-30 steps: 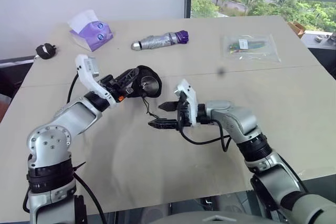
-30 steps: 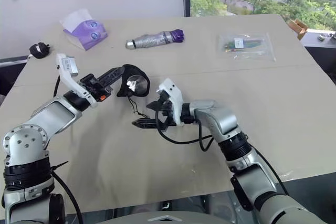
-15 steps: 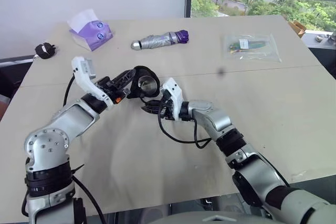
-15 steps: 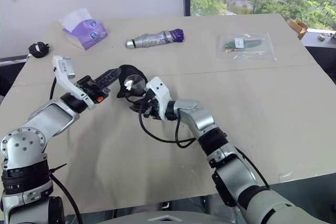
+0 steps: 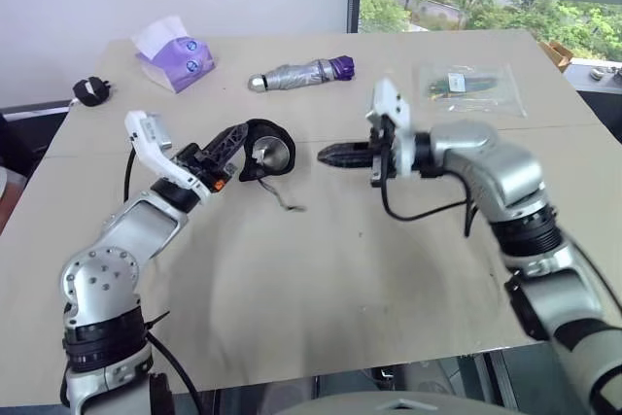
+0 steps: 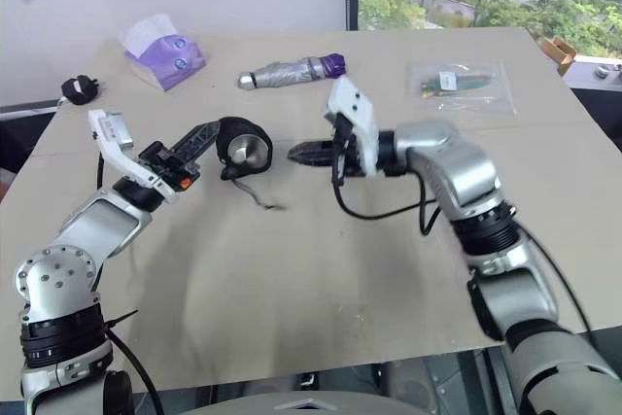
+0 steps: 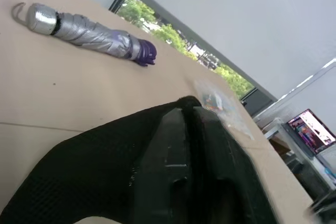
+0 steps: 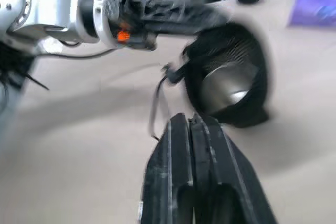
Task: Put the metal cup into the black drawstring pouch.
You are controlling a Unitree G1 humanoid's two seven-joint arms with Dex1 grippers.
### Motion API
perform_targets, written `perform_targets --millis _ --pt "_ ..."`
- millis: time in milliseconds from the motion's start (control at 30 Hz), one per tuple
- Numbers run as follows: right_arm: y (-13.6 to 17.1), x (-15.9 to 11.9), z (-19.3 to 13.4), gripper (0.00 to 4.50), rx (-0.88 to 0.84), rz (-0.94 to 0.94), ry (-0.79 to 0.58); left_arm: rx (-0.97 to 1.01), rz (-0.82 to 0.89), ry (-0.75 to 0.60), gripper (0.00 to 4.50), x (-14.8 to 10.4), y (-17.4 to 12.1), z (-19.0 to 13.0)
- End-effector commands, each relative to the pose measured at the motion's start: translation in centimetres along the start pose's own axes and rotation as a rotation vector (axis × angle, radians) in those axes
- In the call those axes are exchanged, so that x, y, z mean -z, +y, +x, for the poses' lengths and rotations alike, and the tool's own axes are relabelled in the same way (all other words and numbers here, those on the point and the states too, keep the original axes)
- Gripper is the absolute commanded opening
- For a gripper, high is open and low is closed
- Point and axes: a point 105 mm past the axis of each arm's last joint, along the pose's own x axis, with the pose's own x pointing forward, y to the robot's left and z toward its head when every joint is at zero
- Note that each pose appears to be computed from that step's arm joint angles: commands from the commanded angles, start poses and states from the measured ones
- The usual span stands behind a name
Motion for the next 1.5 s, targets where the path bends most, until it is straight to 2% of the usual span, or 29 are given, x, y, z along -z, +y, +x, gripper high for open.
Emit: perform_targets --millis 33,167,267,300,400,467,533,567,667,767,1000,1033,1100,1133,1300,1333,1367,1500 --pt "-2.2 -1.9 -1.5 0.0 0.079 -0.25 0.104 0.103 0.175 0.012 2.31 -0.5 -2.5 -0.7" --pt "-4.5 -3.7 -2.7 0.0 0.153 -0.436 0.189 0.234 0.307 0.078 4.15 0.2 -4.9 -0.6" --pt "-4.1 -4.6 -2.8 0.0 0.123 -0.42 0.17 0.237 0.248 0.01 4.15 -1.0 -4.9 0.6" --pt "-3.5 -4.3 -2.7 0.0 0.105 -0.359 0.15 0.213 0.258 -0.006 4.34 -1.2 -4.4 1.1" --pt "-2.5 -1.4 -2.7 0.0 0.133 -0.167 0.119 0.163 0.317 0.021 4.34 -0.5 -3.3 1.7" --pt "-1.4 1.6 -3.0 0.0 0.134 -0.043 0.118 0.198 0.419 0.125 4.34 1.1 -3.9 0.7" --pt "0.2 4.0 -3.6 0.54 0.137 0.023 0.106 0.215 0.597 0.243 4.5 3.1 -4.2 -0.4" --pt "1.1 4.4 -3.7 0.87 0.124 0.043 0.076 0.221 0.619 0.267 4.5 3.7 -4.3 -0.7" --pt "3.7 5.0 -4.5 2.21 0.146 0.019 -0.026 0.235 0.689 0.337 4.5 6.0 -5.0 -1.3" --pt "5.1 5.9 -5.3 3.42 0.183 -0.062 -0.012 0.216 0.772 0.363 4.5 7.0 -4.7 -1.0" --pt "5.6 6.6 -6.2 3.42 0.253 -0.065 -0.009 0.162 1.109 0.424 4.5 8.3 -1.8 0.0" --pt "5.5 6.6 -6.1 3.45 0.266 -0.067 -0.008 0.155 1.139 0.416 3.97 8.2 -1.3 0.4" --pt "5.2 6.6 -5.8 3.45 0.287 -0.066 -0.008 0.172 1.123 0.409 3.27 8.1 -1.0 0.8" --pt "5.2 6.6 -5.7 3.45 0.295 -0.068 -0.007 0.191 1.112 0.41 2.74 8.2 -1.0 1.0" --pt "5.3 6.9 -5.2 3.45 0.326 -0.056 -0.004 0.171 0.949 0.393 0.72 7.3 -0.5 1.9" --pt "5.4 7.0 -5.0 3.45 0.331 -0.049 -0.005 0.152 0.884 0.384 0.21 7.0 -0.4 2.2" --pt "5.4 7.1 -4.9 3.45 0.334 -0.038 -0.005 0.14 0.827 0.377 0.04 6.7 -0.3 2.4" --pt "5.2 7.7 -3.8 3.45 0.354 0.035 -0.023 0.079 0.581 0.319 0.04 4.6 -0.2 3.9"
